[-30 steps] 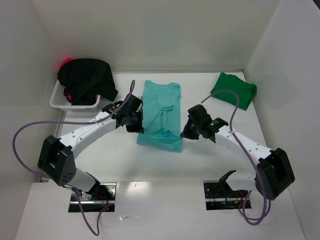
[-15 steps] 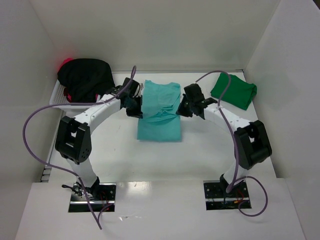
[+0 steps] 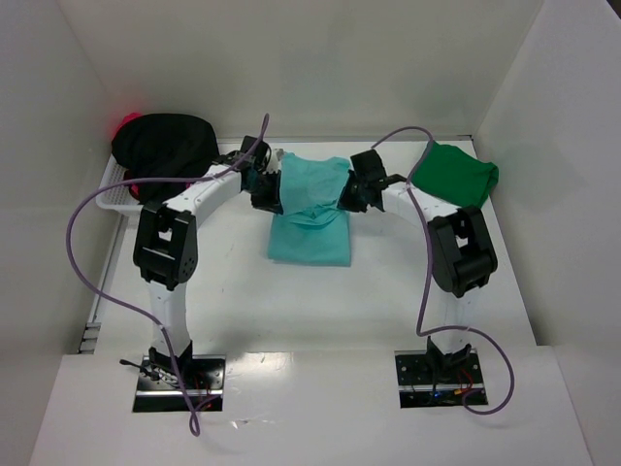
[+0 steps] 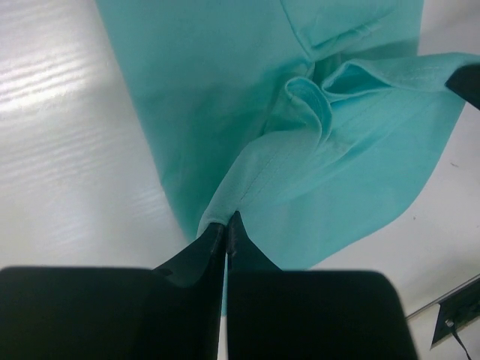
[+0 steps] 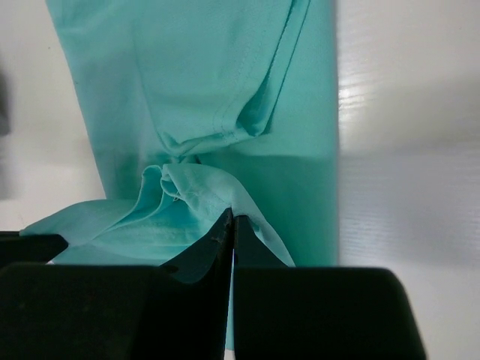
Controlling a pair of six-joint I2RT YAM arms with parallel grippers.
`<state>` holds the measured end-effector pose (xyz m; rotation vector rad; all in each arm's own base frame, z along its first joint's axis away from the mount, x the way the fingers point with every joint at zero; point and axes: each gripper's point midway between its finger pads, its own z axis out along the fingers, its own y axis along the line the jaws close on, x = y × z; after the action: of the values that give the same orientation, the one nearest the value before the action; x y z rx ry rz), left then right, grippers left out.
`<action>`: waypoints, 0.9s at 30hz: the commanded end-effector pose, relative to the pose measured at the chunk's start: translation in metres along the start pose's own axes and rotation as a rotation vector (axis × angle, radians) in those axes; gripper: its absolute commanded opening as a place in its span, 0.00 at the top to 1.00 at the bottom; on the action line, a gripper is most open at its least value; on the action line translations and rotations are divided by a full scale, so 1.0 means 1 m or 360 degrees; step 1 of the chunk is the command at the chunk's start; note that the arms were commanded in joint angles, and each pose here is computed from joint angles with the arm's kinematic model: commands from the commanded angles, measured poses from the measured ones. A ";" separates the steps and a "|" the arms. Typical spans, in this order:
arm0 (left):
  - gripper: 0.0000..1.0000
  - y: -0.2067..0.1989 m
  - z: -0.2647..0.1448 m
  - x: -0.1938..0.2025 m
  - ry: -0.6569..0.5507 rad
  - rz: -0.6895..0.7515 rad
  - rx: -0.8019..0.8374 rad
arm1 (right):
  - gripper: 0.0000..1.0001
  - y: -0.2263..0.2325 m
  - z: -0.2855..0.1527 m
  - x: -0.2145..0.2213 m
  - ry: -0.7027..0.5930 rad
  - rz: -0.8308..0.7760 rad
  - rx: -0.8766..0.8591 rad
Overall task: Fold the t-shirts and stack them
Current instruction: Fold the folded rectangular tshirt in 1/3 of the way
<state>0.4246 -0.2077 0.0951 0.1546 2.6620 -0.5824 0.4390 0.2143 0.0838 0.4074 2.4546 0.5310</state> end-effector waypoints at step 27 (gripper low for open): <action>0.14 0.027 -0.008 -0.107 -0.0319 0.0088 -0.0020 | 0.27 0.024 -0.013 -0.105 -0.0446 -0.0125 -0.0079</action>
<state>0.5094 -0.1987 0.0977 0.1775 2.5465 -0.5880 0.4881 0.1948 0.0787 0.3723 2.3862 0.4509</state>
